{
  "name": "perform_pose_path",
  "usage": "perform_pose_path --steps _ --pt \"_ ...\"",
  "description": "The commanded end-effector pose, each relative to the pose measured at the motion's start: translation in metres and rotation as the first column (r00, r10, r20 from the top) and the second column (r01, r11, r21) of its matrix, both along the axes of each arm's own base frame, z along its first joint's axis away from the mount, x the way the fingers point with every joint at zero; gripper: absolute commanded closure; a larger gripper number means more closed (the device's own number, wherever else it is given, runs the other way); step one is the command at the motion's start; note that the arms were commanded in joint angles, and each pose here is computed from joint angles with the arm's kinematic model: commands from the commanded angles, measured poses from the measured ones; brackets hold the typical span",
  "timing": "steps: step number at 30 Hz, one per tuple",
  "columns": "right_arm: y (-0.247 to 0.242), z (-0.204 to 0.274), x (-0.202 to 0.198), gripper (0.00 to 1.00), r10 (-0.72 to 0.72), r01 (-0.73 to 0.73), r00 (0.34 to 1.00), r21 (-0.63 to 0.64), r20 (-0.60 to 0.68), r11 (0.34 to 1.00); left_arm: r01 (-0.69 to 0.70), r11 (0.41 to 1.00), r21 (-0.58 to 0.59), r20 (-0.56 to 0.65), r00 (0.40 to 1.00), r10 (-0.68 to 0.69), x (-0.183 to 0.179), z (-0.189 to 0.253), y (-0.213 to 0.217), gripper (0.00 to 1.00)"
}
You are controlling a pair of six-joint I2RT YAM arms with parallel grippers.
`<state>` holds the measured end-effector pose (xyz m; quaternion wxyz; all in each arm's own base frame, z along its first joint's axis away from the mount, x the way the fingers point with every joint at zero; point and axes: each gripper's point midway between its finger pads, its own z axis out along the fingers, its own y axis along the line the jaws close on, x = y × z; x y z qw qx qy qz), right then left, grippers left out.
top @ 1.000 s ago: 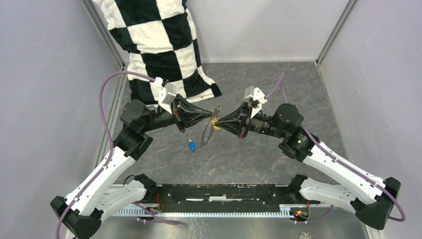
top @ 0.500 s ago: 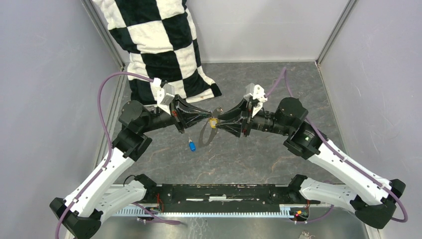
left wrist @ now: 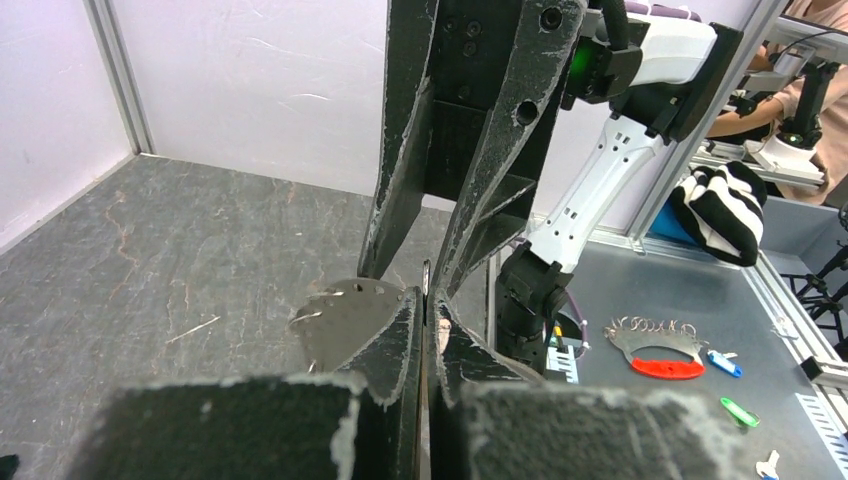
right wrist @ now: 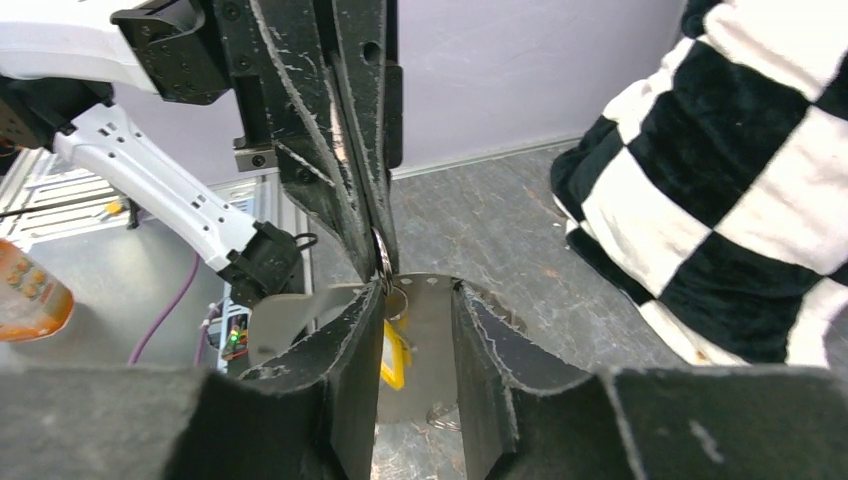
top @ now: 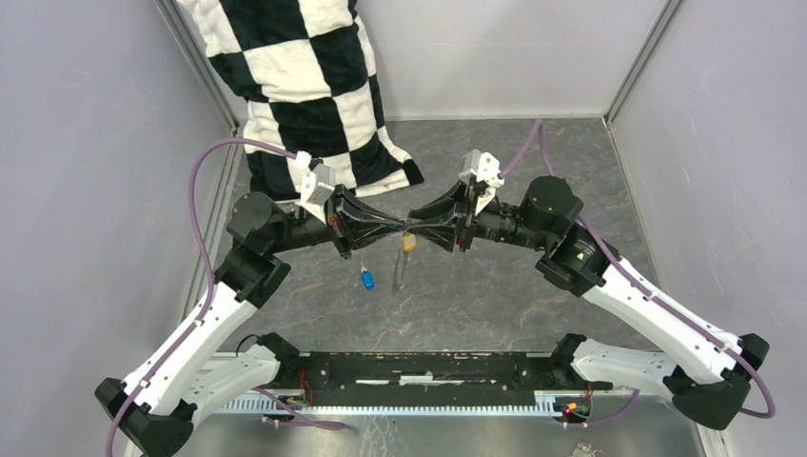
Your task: Put the keys on the keyring
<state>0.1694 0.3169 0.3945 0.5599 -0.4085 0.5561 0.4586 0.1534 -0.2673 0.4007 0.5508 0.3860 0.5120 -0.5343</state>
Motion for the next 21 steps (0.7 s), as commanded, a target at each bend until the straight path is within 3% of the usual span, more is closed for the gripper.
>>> perform_pose_path --steps 1,13,21 --pt "0.004 0.036 -0.005 0.66 0.043 -0.050 0.996 0.089 0.073 0.995 0.043 0.999 -0.023 0.084 0.996 -0.041 -0.011 0.013 0.002 0.98" --pt "0.007 0.038 -0.015 0.99 0.105 -0.112 0.992 0.093 0.074 0.989 0.060 0.998 0.017 0.094 0.994 -0.062 -0.012 -0.001 0.001 0.98" --pt "0.005 0.035 -0.023 1.00 0.144 -0.147 0.987 0.048 0.074 0.988 0.066 0.995 0.078 0.111 0.991 -0.074 -0.011 -0.017 0.000 0.98"
